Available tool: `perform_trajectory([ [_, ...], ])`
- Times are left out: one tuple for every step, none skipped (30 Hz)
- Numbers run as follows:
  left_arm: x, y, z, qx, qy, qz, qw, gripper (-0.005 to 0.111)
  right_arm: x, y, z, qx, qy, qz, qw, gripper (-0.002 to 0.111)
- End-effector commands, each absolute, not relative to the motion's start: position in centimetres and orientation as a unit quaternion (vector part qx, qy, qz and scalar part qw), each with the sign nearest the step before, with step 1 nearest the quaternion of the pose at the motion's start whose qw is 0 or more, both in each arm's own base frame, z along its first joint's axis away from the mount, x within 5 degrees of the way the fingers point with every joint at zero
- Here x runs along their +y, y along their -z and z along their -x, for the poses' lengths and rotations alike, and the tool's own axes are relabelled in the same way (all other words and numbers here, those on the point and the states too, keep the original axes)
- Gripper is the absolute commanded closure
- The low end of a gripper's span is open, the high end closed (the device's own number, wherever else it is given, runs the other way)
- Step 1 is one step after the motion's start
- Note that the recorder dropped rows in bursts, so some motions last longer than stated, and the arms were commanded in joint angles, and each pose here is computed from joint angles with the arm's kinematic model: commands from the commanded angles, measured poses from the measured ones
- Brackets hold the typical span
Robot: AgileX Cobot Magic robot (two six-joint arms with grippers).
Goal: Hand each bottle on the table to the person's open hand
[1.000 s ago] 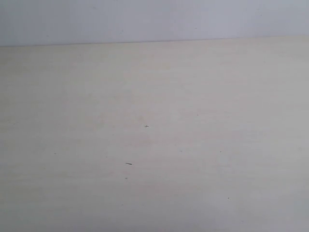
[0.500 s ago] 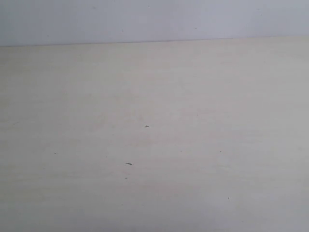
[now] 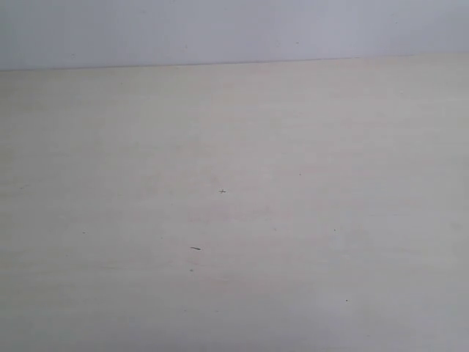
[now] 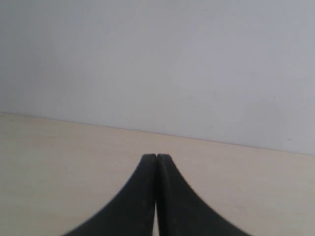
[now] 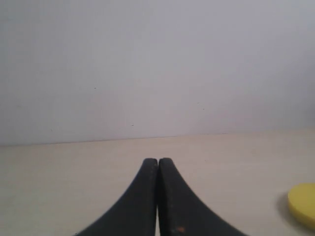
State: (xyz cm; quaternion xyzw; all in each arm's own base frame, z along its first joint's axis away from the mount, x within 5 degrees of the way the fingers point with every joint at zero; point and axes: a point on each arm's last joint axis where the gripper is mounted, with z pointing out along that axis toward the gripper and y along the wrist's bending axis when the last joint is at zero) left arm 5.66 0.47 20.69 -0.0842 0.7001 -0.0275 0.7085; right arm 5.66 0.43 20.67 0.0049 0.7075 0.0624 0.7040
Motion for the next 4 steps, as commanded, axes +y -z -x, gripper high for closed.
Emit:
perform_trajectory([
  [0.49,-20.67,-5.63,0.696,0.029,0.087,0.712,0.104,0.41,-20.59,-5.63,0.705,-0.059,-0.004,0.707,0.108],
  [0.49,-20.67,-5.63,0.696,0.029,0.087,0.712,0.104,0.41,-20.59,-5.63,0.705,-0.059,-0.004,0.707,0.108],
  [0.49,-20.67,-5.63,0.696,0.029,0.087,0.712,0.104,0.41,-20.59,-5.63,0.705,-0.059,-0.004,0.707,0.108],
  [0.49,-20.67,-5.63,0.696,0.029,0.087,0.712,0.104,0.41,-20.59,-5.63,0.705,-0.059,-0.004,0.707,0.108],
])
